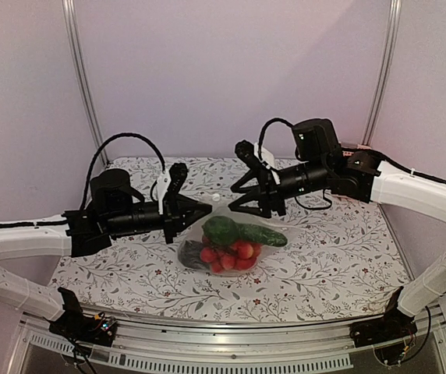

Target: Open the zip-top bag and remove the fake food

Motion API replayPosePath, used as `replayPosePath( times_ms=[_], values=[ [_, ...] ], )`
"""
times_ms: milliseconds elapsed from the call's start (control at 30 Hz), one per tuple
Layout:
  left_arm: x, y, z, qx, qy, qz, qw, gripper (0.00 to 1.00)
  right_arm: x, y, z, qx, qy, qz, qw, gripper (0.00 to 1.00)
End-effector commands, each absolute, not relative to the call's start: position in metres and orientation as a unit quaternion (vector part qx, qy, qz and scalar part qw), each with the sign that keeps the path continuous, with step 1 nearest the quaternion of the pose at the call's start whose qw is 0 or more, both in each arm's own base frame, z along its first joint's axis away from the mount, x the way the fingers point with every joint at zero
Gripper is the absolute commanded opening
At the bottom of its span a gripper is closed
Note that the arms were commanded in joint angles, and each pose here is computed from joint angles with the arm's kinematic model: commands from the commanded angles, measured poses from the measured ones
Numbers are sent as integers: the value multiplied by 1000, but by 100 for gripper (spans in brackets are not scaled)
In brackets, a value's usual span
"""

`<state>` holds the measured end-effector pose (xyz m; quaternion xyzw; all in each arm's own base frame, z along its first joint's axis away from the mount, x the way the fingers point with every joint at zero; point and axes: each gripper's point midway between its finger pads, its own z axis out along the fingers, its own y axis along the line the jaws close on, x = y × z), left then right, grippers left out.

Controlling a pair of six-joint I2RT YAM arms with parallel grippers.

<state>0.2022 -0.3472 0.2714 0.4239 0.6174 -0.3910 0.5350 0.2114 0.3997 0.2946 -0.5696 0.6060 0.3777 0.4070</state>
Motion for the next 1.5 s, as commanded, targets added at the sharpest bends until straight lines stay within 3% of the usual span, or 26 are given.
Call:
replayPosePath(
  times_ms=[0, 533, 967, 1200, 1467],
  values=[
    [198, -344, 274, 415, 612, -398, 543, 0, 197, 410, 320, -577, 559, 423, 419, 53],
    [192, -338, 277, 409, 603, -409, 550, 0, 193, 444, 314, -601, 534, 439, 401, 52],
    [191, -331, 280, 394, 601, -414, 559, 0, 203, 449, 300, -597, 555, 421, 399, 11],
    [201, -322, 286, 364, 607, -421, 568, 0, 206, 442, 293, -595, 566, 402, 406, 2],
    [207, -300, 296, 312, 606, -423, 596, 0, 213, 438, 273, -590, 591, 381, 397, 1]
  ],
)
